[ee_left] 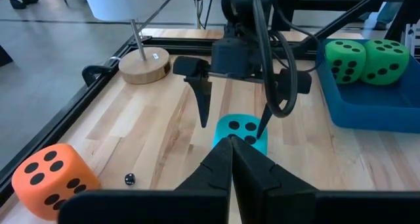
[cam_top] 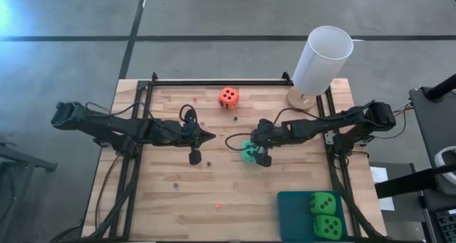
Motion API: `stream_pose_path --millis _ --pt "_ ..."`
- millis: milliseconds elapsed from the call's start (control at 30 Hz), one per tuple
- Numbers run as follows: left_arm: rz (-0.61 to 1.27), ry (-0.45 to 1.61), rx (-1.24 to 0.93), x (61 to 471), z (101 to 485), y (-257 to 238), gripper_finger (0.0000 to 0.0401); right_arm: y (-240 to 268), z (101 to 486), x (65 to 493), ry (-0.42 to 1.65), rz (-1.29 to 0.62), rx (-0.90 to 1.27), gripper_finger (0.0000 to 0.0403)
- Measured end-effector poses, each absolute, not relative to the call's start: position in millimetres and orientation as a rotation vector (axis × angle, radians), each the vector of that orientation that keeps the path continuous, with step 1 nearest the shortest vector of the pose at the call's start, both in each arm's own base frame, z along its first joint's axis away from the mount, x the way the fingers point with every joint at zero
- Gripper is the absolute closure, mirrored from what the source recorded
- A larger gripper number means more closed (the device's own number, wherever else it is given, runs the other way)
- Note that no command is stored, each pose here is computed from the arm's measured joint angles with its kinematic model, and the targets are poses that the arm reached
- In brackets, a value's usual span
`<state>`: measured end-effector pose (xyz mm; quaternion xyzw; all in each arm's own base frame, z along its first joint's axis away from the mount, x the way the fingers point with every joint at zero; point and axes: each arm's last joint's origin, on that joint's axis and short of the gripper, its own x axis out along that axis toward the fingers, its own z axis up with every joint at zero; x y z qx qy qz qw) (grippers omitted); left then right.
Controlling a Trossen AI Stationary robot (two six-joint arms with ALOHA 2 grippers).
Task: Pick & Place Dice
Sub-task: Put the large blue die into the blue bin
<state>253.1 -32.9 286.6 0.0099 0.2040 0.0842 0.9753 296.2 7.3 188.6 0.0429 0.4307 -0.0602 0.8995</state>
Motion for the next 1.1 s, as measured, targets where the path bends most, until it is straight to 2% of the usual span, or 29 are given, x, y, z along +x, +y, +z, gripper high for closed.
stream_pose_path --millis 500,1100 --pt "0.170 0.411 0.020 253.1 286.6 -32.9 0.0386 6.7 208.2 287.2 0.838 -0.093 0.095 0.0003" --pt "0.170 0.417 0.024 253.0 284.7 -32.8 0.0386 7.3 190.9 294.1 0.898 -0.065 0.072 0.0003"
